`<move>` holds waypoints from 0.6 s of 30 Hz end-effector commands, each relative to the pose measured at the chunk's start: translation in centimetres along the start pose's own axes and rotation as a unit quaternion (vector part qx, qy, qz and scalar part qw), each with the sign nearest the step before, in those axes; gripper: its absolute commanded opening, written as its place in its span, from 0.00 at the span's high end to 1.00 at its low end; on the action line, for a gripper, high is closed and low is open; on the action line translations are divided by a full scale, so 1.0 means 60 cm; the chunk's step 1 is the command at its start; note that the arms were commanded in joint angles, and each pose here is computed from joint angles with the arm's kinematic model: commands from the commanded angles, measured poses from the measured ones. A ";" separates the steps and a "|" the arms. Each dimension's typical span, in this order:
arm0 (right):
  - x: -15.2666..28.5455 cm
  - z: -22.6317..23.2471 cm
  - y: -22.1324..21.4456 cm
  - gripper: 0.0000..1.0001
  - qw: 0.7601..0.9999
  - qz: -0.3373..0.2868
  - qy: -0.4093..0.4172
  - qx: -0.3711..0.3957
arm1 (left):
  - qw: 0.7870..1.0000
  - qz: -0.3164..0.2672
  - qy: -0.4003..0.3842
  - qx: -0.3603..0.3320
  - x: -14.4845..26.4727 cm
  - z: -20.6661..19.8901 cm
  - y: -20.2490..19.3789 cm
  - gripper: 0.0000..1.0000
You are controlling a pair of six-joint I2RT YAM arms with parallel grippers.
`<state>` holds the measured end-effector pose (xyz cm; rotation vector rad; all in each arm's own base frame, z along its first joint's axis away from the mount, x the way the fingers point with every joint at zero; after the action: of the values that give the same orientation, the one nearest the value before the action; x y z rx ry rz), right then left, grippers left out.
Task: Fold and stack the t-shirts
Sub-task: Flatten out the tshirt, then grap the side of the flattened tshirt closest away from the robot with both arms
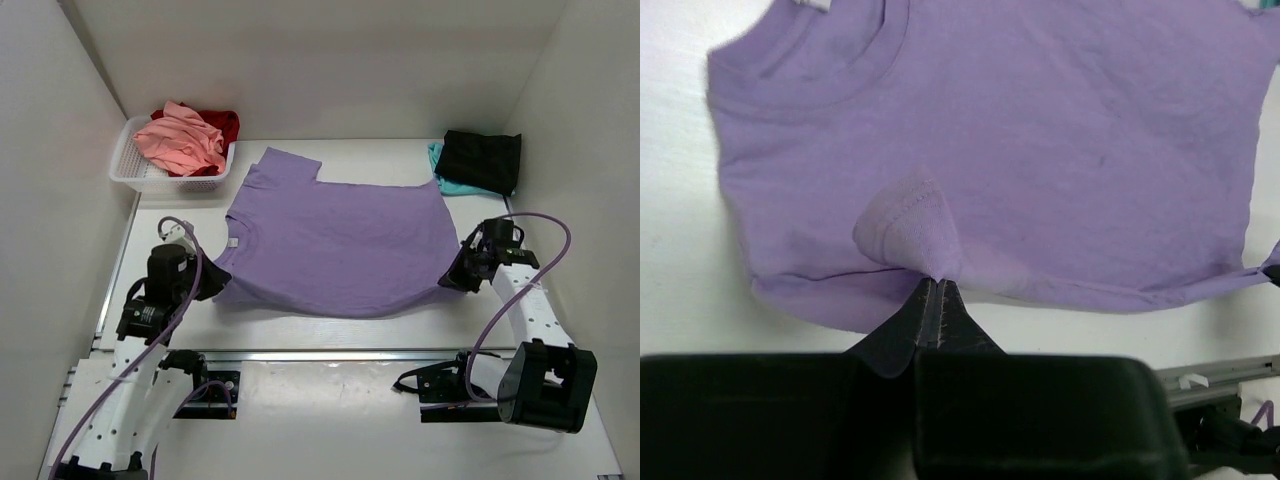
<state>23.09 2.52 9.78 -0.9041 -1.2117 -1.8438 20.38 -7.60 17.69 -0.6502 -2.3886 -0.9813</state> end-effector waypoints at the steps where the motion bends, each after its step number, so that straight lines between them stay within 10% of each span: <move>1: -0.009 -0.017 -0.037 1.00 0.999 0.039 -0.020 -0.023 | 0.999 0.042 0.007 0.024 -0.012 0.016 -0.037 1.00; 18: -0.022 -0.069 -0.022 1.00 0.992 0.066 -0.078 -0.069 | 0.999 -0.018 0.026 -0.001 -0.081 -0.008 0.077 1.00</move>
<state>19.74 0.16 5.92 -1.2082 -1.0491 -1.7498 23.95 -6.94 14.52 -0.6435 -2.2737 -0.9209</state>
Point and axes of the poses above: each gripper's point midway between its finger pads, its own x axis back along the fingers, its own z axis along the line the jaws close on, y = z × x, the point moved 1 cm from there along x, back along the fingers, and after that the axes turned 14 degrees about x, right-handed, at the moved point
